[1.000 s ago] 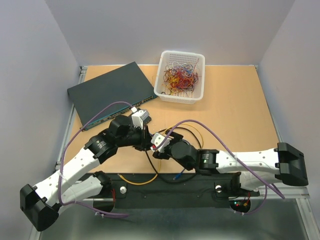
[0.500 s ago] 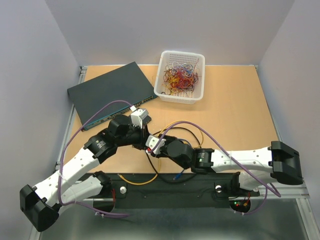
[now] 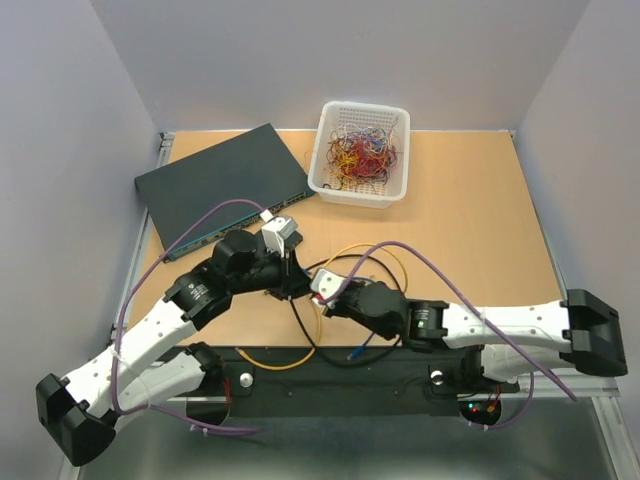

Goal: Insert the plug into the switch port

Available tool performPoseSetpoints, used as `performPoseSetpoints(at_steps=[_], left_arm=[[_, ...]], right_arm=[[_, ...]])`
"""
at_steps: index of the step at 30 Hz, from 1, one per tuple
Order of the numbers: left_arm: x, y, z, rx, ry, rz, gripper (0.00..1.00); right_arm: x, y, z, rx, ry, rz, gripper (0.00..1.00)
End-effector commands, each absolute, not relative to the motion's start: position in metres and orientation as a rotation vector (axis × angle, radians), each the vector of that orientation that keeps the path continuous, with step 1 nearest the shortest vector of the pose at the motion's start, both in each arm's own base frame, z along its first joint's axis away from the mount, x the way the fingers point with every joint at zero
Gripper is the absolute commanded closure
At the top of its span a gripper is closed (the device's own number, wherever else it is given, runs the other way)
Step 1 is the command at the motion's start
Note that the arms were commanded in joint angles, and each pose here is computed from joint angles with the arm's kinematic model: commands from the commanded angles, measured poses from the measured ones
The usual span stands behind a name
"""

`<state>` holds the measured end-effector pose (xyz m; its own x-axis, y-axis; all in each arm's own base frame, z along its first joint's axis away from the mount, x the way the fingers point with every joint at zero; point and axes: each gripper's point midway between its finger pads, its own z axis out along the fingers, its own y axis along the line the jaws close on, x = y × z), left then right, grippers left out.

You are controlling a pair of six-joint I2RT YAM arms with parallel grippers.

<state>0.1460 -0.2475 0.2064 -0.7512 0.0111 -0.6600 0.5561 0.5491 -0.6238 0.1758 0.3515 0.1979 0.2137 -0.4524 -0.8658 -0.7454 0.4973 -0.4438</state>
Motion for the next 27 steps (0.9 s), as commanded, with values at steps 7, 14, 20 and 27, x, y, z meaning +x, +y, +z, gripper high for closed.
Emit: performPoseSetpoints(at_steps=[7,14,20,27], left_arm=[[0.154,-0.255,0.241,0.431,2.027,-1.218,0.69],[0.156,-0.258,0.260,0.431,1.952,-1.250,0.71],[0.154,-0.261,0.249,0.465,2.013,-1.243,0.77],[0.167,-0.252,0.219,0.385,2.085,-1.134,0.77]], right_arm=[[0.165,0.318,0.272,-0.730,1.348,0.586,1.00],[0.162,0.317,0.264,-0.745,1.376,0.594,0.99],[0.169,0.329,0.260,-0.809,1.408,0.517,0.34],[0.214,0.286,0.248,-0.511,1.571,0.159,0.11]])
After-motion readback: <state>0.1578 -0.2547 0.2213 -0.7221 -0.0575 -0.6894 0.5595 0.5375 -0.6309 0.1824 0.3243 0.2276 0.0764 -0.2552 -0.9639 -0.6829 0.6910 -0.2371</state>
